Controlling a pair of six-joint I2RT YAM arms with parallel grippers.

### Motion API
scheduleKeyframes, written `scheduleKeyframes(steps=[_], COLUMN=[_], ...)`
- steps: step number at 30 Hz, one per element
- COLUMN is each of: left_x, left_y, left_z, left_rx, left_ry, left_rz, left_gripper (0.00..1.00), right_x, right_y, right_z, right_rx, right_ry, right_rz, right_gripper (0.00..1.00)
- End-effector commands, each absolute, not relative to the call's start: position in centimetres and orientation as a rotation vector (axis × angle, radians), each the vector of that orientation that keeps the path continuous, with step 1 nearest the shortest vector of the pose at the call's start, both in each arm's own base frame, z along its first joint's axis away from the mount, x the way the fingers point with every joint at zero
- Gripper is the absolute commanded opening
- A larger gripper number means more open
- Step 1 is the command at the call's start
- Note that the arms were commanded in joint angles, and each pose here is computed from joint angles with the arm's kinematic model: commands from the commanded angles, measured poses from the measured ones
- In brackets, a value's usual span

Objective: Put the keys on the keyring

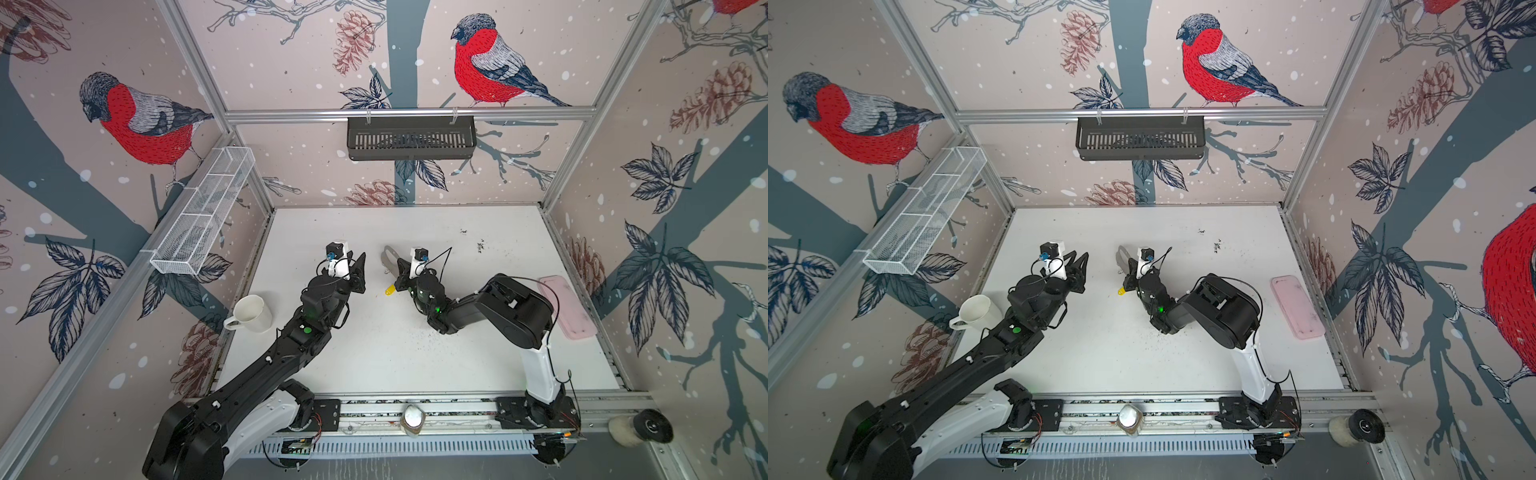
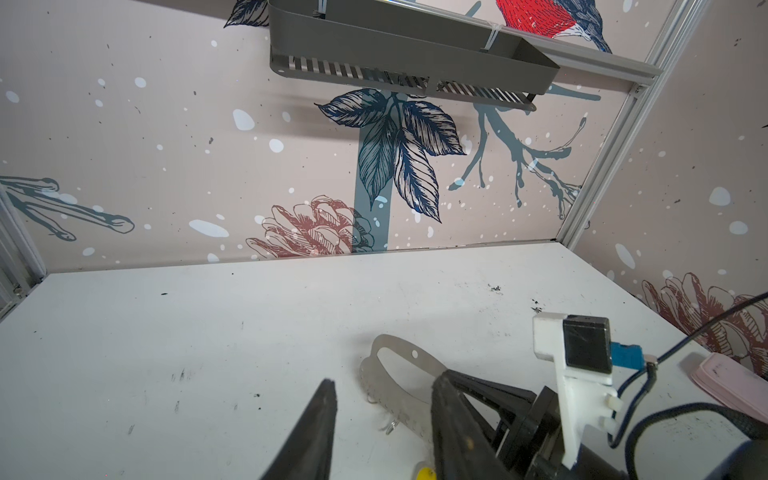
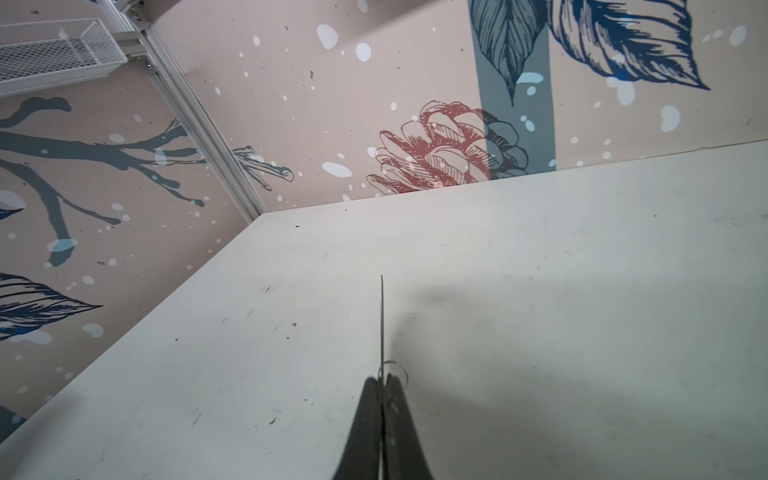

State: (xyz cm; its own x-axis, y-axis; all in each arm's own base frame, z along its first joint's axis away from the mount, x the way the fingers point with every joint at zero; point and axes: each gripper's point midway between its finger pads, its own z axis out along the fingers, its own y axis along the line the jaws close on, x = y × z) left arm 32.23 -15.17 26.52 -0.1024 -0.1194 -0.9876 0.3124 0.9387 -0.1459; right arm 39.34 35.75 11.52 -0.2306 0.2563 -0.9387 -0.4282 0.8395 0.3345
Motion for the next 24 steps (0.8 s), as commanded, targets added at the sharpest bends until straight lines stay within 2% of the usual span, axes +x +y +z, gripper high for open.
scheduleKeyframes(steps=[1,24], left_x=[32.3,32.7], left_y=[-15.2,-15.7], left_z=[27.0,27.0], left_rx=[0.142,0.151], left_ry=[1.621,1.629], left_rz=[-0.376,-0.392], left_gripper=[0.39,0.41], right_x=[39.6,42.7], right_y=[35.1,28.5], right_z=[12.4,9.7], right_rx=[-0.093,0.069], right_ry=[1.646,1.738], right_rz=[0.668,0.611], right_gripper=[0.0,0.0])
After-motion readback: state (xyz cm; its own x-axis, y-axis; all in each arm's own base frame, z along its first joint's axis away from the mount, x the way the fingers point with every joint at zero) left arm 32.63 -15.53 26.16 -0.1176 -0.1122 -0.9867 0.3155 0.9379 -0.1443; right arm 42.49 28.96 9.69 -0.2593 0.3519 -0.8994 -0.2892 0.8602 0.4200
